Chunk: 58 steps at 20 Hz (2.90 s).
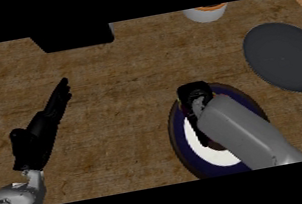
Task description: Pick the eggplant from the plate and place it in the pan
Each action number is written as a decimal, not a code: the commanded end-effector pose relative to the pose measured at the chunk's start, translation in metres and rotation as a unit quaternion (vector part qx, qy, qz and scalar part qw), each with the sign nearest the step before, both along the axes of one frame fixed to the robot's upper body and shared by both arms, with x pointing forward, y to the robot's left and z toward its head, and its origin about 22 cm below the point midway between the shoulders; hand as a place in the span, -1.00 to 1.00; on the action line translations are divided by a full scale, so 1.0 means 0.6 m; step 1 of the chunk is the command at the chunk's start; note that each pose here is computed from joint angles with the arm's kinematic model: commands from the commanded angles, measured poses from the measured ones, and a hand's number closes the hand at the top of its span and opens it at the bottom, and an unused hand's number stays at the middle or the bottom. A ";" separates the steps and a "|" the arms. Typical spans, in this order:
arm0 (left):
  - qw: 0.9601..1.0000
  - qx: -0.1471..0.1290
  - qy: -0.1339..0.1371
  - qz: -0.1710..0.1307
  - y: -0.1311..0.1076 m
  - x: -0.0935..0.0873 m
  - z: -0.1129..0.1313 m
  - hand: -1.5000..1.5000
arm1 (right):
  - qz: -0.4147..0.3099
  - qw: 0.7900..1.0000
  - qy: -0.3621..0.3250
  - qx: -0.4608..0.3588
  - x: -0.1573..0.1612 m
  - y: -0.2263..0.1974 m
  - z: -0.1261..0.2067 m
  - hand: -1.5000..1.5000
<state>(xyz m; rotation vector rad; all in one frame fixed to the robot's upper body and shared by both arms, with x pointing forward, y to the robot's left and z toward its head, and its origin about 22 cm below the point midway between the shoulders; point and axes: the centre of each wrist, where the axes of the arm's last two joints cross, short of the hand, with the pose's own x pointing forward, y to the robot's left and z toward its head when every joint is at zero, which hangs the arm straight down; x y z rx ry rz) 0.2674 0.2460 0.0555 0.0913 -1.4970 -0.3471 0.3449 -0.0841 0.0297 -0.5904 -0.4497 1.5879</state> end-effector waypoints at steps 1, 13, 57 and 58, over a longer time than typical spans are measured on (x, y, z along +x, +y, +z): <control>1.000 -0.001 -0.005 -0.003 0.018 -0.027 -0.018 0.00 | -0.003 1.000 0.009 -0.016 -0.022 0.003 -0.024 -1.00; 1.000 0.001 -0.005 0.004 0.009 0.019 -0.011 0.00 | 0.062 0.996 0.062 0.008 -0.025 -0.003 -0.051 1.00; 1.000 0.002 -0.003 0.002 -0.008 0.031 0.007 0.00 | -0.081 0.759 -0.546 0.344 -0.169 -0.450 0.093 1.00; 1.000 -0.003 -0.004 0.001 0.015 0.015 -0.016 0.00 | -0.086 0.759 -0.555 0.329 -0.151 -0.421 0.081 1.00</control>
